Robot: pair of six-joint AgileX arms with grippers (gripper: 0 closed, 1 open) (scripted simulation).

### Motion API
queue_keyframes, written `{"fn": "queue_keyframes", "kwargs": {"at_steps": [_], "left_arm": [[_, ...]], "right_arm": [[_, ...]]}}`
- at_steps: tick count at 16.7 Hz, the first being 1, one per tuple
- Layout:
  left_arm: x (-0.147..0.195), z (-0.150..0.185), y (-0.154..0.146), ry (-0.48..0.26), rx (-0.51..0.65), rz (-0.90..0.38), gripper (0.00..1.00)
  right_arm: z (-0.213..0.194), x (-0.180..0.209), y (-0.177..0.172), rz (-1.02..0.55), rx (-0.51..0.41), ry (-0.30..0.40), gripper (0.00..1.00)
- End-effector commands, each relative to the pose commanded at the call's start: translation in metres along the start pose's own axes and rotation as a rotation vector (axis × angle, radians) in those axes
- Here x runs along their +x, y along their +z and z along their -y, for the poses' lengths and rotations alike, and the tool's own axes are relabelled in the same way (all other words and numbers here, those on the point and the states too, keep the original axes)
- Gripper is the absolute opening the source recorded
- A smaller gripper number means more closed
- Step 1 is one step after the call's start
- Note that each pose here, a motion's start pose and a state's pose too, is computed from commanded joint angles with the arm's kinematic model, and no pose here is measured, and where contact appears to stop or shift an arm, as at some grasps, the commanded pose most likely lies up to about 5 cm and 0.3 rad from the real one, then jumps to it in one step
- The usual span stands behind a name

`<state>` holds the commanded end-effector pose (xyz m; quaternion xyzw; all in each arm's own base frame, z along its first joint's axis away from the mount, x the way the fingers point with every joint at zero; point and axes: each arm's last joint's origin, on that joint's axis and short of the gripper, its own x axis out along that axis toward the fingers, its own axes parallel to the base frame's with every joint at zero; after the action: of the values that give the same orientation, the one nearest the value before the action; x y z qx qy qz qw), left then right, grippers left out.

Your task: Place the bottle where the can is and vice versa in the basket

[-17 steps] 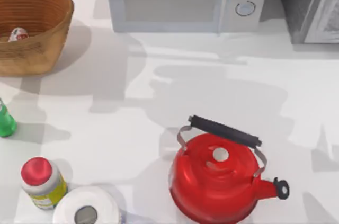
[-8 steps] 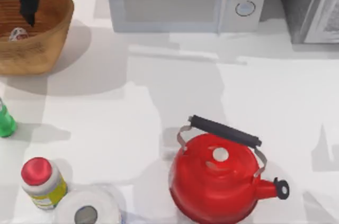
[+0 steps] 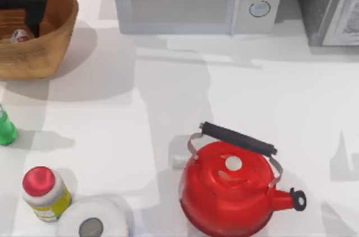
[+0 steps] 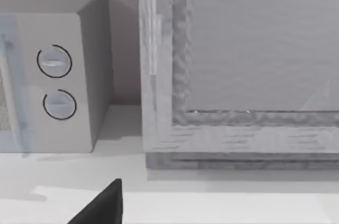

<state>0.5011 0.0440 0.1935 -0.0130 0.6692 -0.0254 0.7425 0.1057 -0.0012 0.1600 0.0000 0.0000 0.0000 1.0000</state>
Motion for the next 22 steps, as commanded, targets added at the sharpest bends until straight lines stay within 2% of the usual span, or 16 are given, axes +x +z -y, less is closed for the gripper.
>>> {"fn": "queue_keyframes", "kwargs": {"at_steps": [4, 10, 15, 22], "left_arm": [[0.006, 0.001, 0.000, 0.000, 0.000, -0.003, 1.00], [0.056, 0.000, 0.000, 0.000, 0.000, 0.001, 1.00], [0.060, 0.000, 0.000, 0.000, 0.000, 0.000, 1.00], [0.060, 0.000, 0.000, 0.000, 0.000, 0.000, 0.47]], "right_arm": [[0.000, 0.000, 0.000, 0.000, 0.000, 0.000, 1.00], [0.000, 0.000, 0.000, 0.000, 0.000, 0.000, 1.00], [0.000, 0.000, 0.000, 0.000, 0.000, 0.000, 1.00], [0.000, 0.000, 0.000, 0.000, 0.000, 0.000, 1.00]]}}
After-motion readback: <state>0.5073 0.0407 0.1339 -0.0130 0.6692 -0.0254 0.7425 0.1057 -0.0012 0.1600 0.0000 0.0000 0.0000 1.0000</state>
